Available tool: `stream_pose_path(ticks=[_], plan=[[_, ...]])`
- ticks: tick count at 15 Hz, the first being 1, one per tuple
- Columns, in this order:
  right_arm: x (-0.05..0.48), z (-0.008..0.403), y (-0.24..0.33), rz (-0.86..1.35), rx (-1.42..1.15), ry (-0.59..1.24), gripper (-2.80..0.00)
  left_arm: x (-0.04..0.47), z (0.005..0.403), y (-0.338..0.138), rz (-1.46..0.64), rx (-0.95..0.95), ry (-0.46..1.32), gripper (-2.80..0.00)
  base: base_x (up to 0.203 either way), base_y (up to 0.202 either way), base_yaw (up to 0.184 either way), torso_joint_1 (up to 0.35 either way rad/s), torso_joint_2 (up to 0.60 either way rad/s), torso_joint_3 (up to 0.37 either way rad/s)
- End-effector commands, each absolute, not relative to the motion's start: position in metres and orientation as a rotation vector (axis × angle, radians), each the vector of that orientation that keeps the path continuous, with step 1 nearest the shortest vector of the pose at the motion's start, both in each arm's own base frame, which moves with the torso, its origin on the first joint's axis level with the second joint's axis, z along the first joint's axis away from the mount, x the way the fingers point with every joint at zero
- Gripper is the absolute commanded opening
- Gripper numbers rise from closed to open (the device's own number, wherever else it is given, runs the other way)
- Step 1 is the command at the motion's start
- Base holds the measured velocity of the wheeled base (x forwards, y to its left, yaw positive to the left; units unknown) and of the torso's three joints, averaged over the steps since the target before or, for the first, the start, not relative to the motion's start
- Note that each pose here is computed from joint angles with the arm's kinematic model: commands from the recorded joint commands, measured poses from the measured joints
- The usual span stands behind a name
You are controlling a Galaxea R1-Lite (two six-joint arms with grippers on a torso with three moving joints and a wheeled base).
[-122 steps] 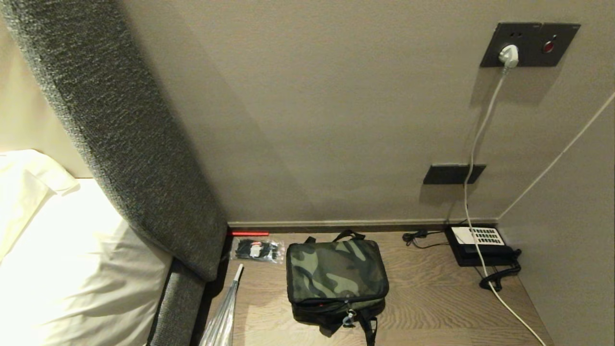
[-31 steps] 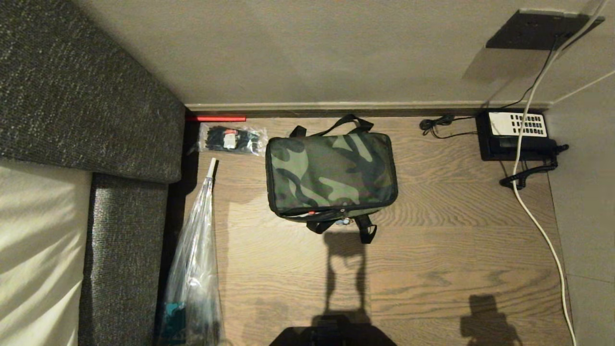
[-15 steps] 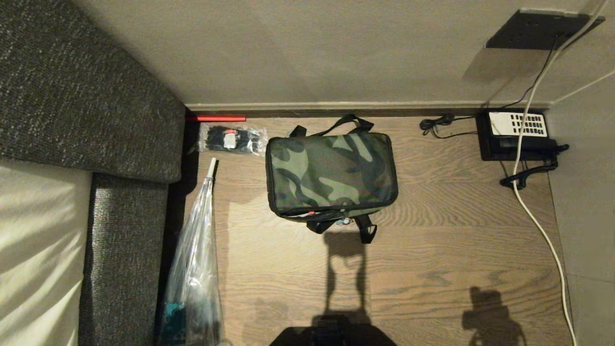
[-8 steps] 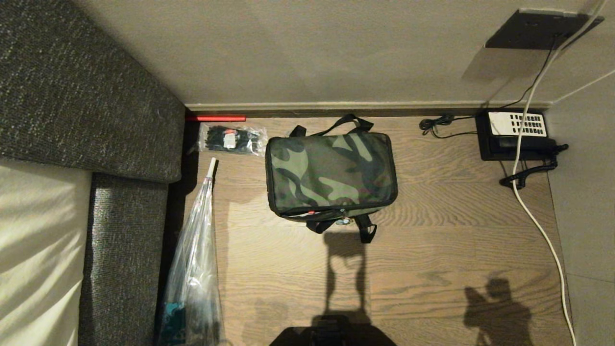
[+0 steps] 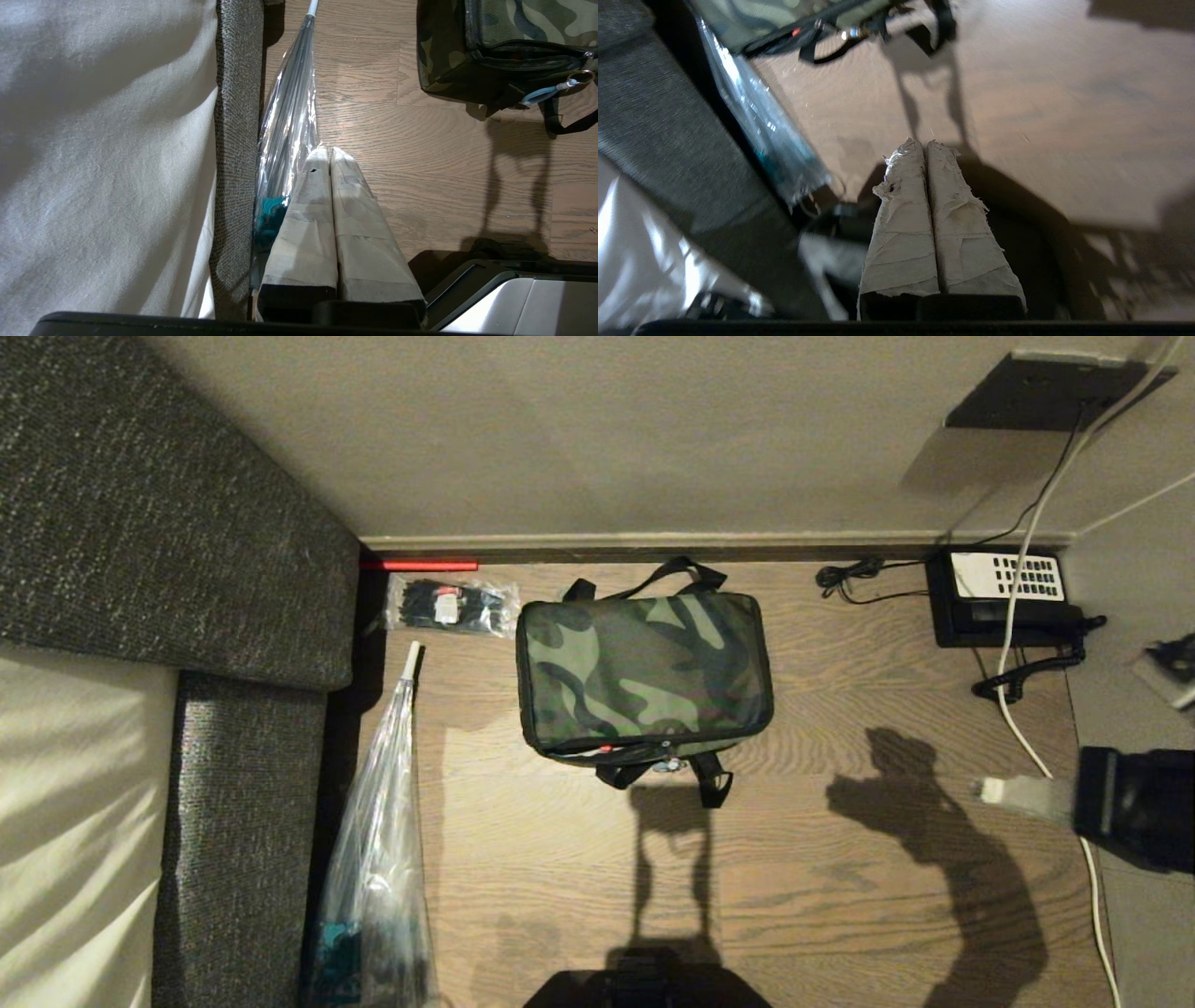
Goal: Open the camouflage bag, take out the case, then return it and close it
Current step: Open the top of the storage box
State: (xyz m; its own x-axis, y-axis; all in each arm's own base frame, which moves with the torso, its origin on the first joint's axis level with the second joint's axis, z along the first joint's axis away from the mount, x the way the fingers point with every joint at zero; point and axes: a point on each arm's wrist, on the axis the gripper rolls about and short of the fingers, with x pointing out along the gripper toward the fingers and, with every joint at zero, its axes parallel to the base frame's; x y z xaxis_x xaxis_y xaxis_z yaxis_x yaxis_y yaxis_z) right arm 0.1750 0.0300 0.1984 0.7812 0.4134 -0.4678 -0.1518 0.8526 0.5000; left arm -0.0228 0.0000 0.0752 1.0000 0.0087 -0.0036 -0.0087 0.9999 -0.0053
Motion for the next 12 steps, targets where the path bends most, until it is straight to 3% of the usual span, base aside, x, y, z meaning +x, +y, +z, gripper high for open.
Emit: stream_pose_path(ticks=[1, 5, 11, 12], plan=[[0.237, 0.151, 0.064, 0.363, 0.443, 0.614, -2.8, -0.023, 0.074, 0.0, 0.01, -0.006, 0.005, -2.8, 0.0, 0.0, 0.0, 0.0, 0.0, 0.0], [0.266, 0.122, 0.122, 0.333, 0.385, 0.466, -2.8, -0.023, 0.075, 0.0, 0.009, -0.006, 0.003, -2.8, 0.0, 0.0, 0.0, 0.0, 0.0, 0.0], [0.262, 0.071, 0.185, 0.336, 0.284, 0.506, -2.8, -0.023, 0.074, 0.0, 0.009, -0.006, 0.005, -2.8, 0.0, 0.0, 0.0, 0.0, 0.0, 0.0], [0.262, 0.066, 0.191, 0.324, 0.279, 0.495, -0.52, -0.023, 0.074, 0.0, 0.009, -0.006, 0.004, -2.8, 0.0, 0.0, 0.0, 0.0, 0.0, 0.0]])
